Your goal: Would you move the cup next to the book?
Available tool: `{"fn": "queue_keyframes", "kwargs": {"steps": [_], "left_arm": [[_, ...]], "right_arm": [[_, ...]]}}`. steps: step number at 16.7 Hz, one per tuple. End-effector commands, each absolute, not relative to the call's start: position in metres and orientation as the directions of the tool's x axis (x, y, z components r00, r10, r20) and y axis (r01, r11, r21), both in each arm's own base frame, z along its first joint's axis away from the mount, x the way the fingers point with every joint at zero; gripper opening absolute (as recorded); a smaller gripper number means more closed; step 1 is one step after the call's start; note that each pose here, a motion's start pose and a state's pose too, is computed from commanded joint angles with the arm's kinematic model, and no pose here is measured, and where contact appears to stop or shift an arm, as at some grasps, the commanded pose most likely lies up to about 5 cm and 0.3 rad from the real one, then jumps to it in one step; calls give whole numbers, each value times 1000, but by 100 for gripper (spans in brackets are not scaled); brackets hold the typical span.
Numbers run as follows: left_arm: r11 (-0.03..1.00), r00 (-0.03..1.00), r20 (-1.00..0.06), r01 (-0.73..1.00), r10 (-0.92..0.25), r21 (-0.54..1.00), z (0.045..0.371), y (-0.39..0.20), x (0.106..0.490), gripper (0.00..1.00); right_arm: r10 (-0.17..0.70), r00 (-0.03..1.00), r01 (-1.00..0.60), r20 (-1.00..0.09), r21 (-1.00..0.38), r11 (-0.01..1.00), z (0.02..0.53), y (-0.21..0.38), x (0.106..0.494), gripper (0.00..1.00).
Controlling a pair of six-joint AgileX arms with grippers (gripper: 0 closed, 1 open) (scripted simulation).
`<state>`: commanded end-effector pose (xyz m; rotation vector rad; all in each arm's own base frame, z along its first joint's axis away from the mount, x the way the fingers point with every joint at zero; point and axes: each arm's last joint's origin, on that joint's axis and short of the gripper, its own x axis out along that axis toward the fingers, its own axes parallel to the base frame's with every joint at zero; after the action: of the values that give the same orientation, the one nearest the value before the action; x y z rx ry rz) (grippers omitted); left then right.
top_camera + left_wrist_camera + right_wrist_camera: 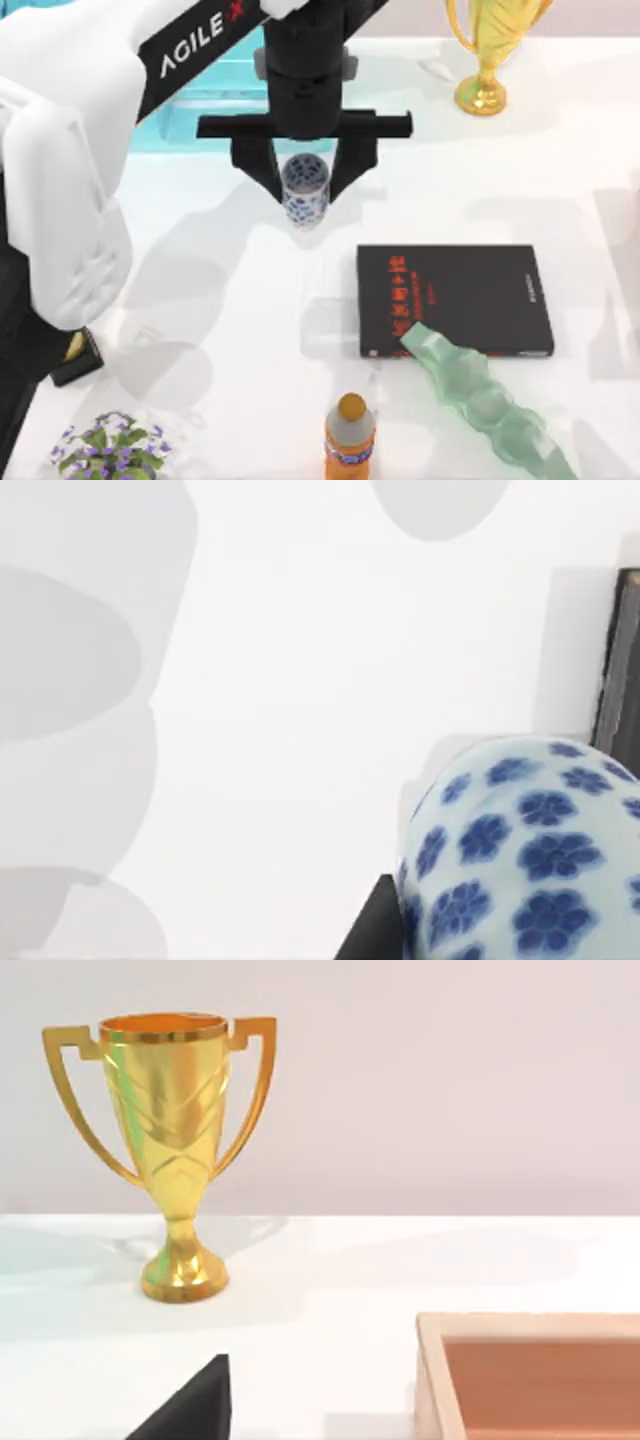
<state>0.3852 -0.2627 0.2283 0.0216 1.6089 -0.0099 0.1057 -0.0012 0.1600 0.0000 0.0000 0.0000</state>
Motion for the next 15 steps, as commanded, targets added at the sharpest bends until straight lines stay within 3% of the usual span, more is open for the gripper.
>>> {"fn": "queue_keyframes", "kwargs": {"steps": [6, 12, 15], "left_arm": [[1000, -29, -1000, 18, 0, -1, 223, -261, 386, 0], [1000, -40, -999, 20, 9, 8, 171, -261, 384, 0], [1000, -38, -999, 20, 8, 7, 163, -262, 383, 0]], "right_arm": [[0, 1000, 0, 0, 0, 1000, 160, -1, 106, 100], [0, 1000, 0, 0, 0, 1000, 160, -1, 106, 100], [0, 1000, 0, 0, 0, 1000, 160, -1, 106, 100]]}}
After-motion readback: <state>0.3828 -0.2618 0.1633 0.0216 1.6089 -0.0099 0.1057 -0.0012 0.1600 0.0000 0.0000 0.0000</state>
